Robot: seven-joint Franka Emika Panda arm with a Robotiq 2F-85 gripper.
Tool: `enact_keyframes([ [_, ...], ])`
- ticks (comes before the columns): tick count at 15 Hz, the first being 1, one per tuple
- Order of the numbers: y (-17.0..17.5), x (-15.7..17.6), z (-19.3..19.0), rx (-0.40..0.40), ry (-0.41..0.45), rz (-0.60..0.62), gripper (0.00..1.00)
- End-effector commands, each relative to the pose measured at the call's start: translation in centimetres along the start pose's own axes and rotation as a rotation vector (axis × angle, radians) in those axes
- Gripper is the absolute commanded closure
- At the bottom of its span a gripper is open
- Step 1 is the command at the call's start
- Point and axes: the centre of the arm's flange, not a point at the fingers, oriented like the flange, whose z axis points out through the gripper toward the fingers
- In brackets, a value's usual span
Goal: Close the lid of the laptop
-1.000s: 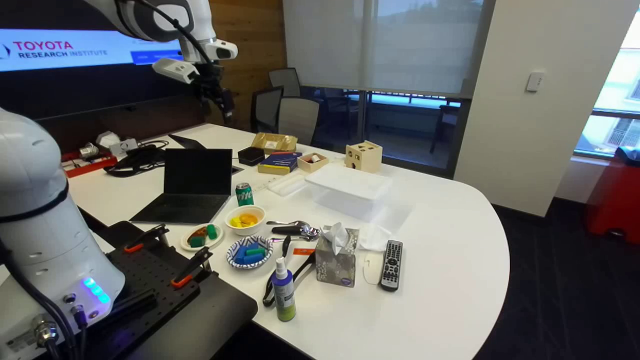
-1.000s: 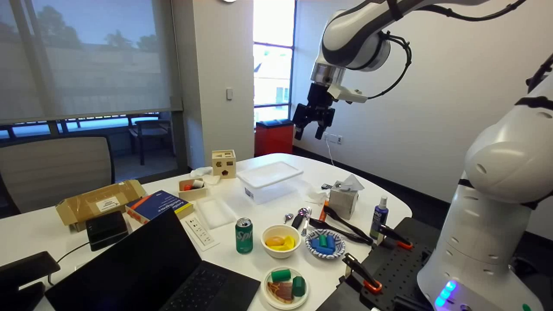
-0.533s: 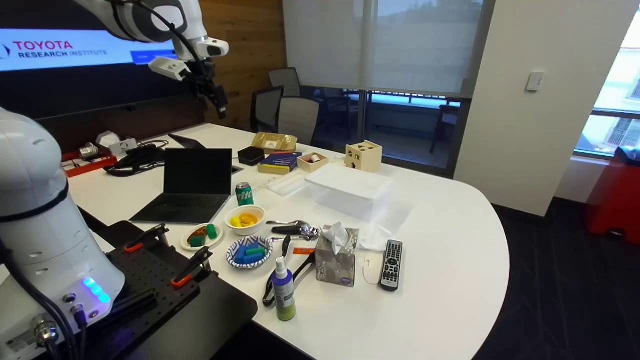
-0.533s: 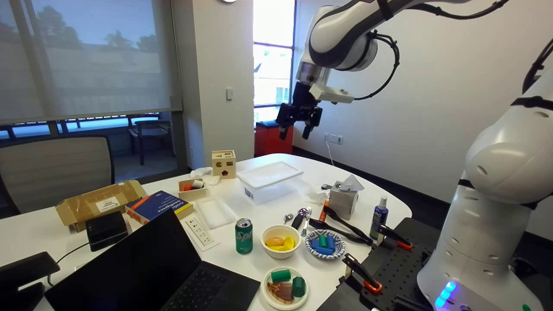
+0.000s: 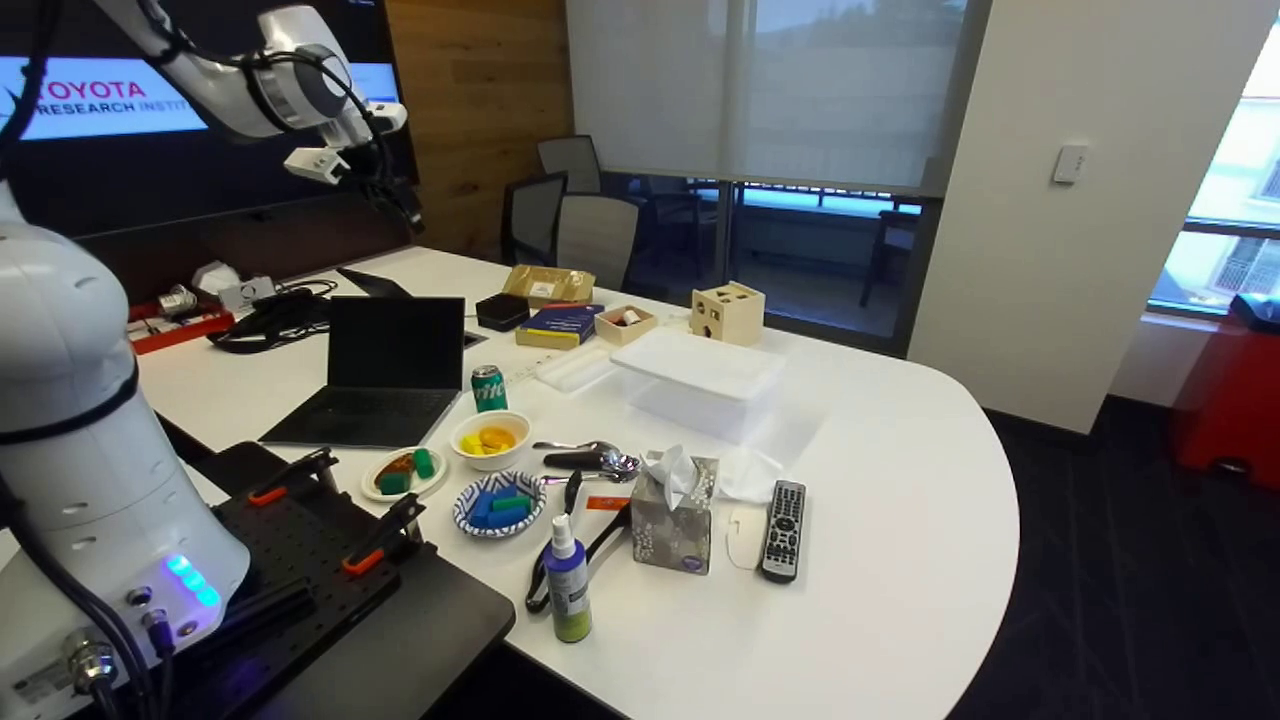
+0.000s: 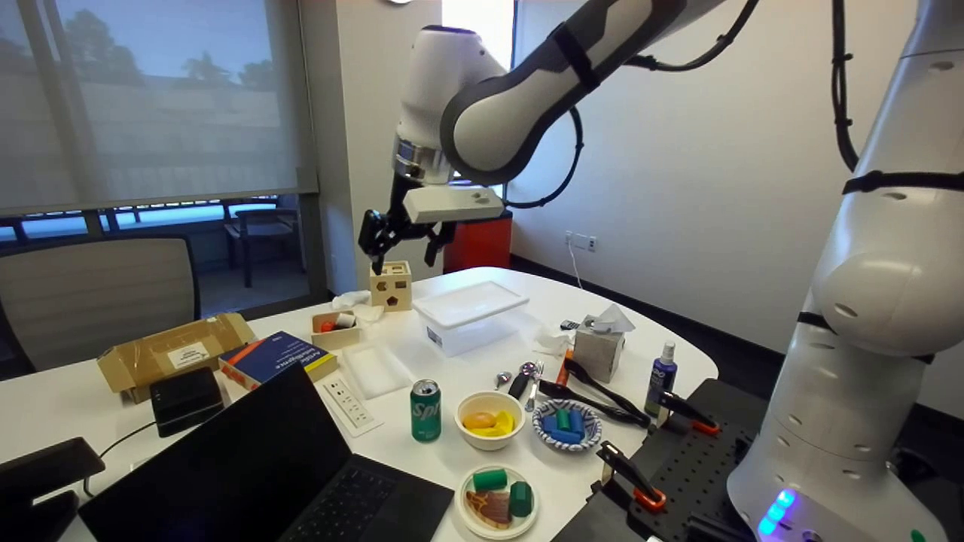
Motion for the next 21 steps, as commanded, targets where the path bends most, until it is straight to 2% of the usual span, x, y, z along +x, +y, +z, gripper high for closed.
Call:
enact_keyframes([
  [1, -7.1, 2.9, 5.2, -0.033, 0.015, -0.019, 0.0],
  [8, -17.7, 4.8, 15.1, 0.016, 0.013, -0.083, 0.0],
  [13, -23.5, 6.6, 21.6, 0.023, 0.029, -0.084, 0.0],
  [16, -25.1, 7.5, 24.4, 0.008, 0.069, -0.058, 0.0],
  [21, -25.9, 8.9, 26.6, -0.063, 0.157, -0.035, 0.0],
])
